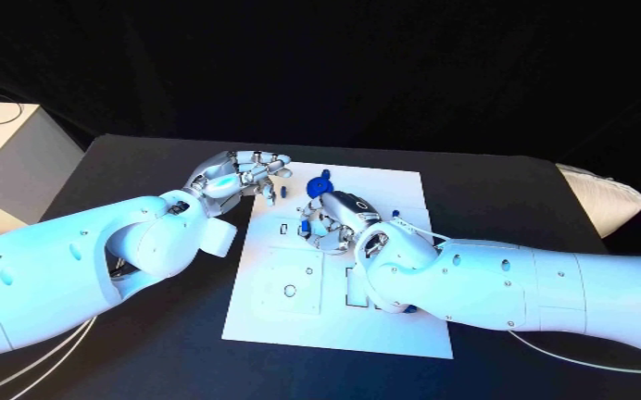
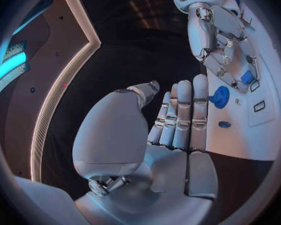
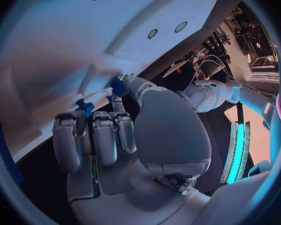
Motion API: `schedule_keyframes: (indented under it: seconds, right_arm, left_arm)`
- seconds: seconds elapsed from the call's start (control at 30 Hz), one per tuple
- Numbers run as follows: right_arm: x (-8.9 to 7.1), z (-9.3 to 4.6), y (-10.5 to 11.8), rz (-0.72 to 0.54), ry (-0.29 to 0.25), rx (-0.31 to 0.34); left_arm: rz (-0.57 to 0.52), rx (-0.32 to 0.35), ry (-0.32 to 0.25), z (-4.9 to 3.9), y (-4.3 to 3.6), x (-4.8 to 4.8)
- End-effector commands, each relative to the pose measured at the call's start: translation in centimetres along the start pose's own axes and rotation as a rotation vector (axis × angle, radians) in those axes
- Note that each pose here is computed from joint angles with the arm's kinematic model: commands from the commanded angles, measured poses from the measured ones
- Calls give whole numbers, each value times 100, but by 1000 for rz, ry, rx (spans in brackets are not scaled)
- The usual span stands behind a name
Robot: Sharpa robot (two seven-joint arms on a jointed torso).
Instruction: Assemble the parts on the task board
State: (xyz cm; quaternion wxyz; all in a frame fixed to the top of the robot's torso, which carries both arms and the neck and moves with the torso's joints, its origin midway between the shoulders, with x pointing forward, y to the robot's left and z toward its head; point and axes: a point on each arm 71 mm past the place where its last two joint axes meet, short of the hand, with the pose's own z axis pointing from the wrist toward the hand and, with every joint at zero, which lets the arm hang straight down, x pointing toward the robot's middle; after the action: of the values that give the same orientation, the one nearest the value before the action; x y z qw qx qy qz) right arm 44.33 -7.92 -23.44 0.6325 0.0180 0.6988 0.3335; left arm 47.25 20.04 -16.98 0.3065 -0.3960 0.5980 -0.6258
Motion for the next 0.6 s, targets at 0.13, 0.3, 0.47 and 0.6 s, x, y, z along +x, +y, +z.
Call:
schedule_keyframes:
  seconds: [0.13, 0.3, 0.47, 0.6]
  right_arm:
    - [30, 5, -7, -6, 37, -10]
    - [34, 7, -21, -8, 45, -7]
    - [33, 4, -24, -8, 47, -7]
    - [30, 1, -27, -8, 46, -7]
  left_arm:
    - [-5, 2, 23, 4, -1, 27]
    - [-6, 1, 24, 5, 0, 28]
    - [-6, 0, 25, 5, 1, 27]
    - [-6, -1, 24, 5, 2, 25]
